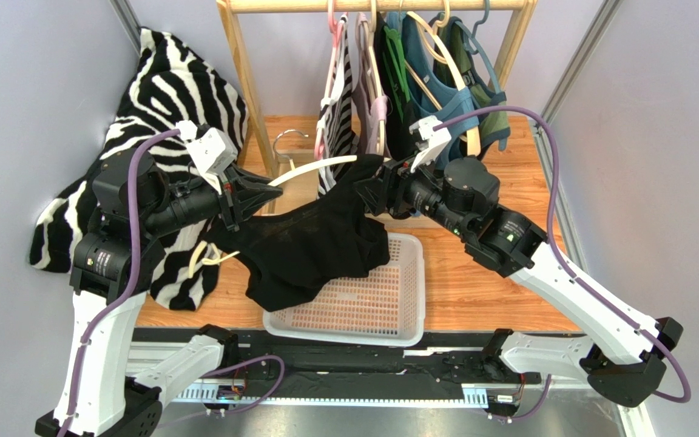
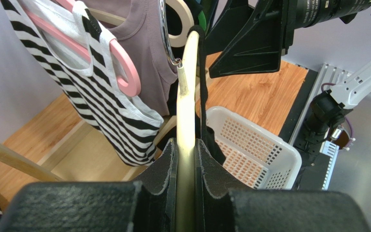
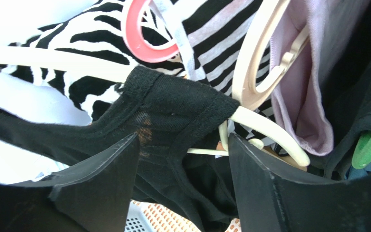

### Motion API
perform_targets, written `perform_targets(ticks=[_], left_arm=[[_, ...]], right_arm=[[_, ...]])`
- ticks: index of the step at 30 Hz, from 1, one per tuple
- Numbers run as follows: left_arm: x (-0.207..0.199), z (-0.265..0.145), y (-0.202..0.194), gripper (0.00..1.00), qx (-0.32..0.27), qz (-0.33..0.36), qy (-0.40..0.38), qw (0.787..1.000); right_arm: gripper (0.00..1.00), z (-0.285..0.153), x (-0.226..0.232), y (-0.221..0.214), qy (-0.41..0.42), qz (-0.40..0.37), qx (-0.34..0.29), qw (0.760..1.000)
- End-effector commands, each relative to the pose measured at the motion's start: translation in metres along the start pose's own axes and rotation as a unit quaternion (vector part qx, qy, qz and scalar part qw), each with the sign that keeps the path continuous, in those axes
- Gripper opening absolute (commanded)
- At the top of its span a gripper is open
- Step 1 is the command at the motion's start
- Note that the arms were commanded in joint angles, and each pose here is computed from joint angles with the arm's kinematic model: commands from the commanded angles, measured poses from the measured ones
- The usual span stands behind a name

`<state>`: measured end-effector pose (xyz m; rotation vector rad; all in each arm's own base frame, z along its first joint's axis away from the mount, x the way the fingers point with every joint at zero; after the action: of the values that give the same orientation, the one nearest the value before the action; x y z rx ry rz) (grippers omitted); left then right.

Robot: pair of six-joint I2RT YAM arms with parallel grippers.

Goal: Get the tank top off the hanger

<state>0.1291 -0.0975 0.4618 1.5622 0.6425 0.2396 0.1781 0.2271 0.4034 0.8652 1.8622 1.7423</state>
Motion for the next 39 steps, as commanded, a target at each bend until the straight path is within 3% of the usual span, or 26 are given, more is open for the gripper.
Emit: perform_targets(ticks=[1, 10, 12, 13, 14, 17, 32, 39], left_arm=[[-0.008, -0.002, 0.013, 0.0, -0.03, 0.029, -0.025, 0.999], [-0.007, -0.001, 0.012, 0.0, -0.03, 0.033, -0.023, 0.999], [-0.007, -0.002, 0.012, 0.0, -0.03, 0.034, -0.019, 0.999], [-0.007, -0.002, 0.012, 0.0, -0.031, 0.036, -0.017, 0.999], [-0.007, -0.004, 0.012, 0.0, -0.033, 0.04, -0.013, 0.999], [-0.006, -0.004, 0.01, 0.0, -0.032, 0.044, -0.008, 0.998], [-0.008, -0.011, 0.015, 0.0, -0.042, 0.059, 0.006, 0.997], [-0.009, -0.01, 0.018, 0.0, -0.045, 0.057, 0.002, 0.997]], right_arm=[[0.66, 0.001, 0.015, 0.03, 0.035, 0.026, -0.064, 0.997], [0.6, 0.006, 0.035, 0.034, 0.077, 0.028, -0.067, 0.994], [0.64, 0.004, 0.041, 0.031, 0.08, 0.023, -0.054, 0.995], [0.68, 0.002, 0.042, 0.03, 0.079, 0.02, -0.048, 0.995], [0.78, -0.002, 0.043, 0.031, 0.077, 0.017, -0.047, 0.996], [0.86, -0.015, 0.035, 0.026, 0.046, 0.011, -0.037, 0.998], [0.79, -0.054, 0.028, 0.023, 0.034, 0.023, -0.027, 0.999], [0.79, -0.046, 0.036, 0.023, 0.058, 0.031, -0.028, 0.997]])
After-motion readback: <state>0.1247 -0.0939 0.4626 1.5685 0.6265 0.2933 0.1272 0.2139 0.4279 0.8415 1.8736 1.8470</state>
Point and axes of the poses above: each gripper's point midway between its finger pads, its own z axis out along the fingers, its own x axis along the line the jaws close on, y = z × x, the point moved 9 cm from there along -z, back along the fingers, and after that the axes turned 14 degrees about -z, right-handed, at the moved point
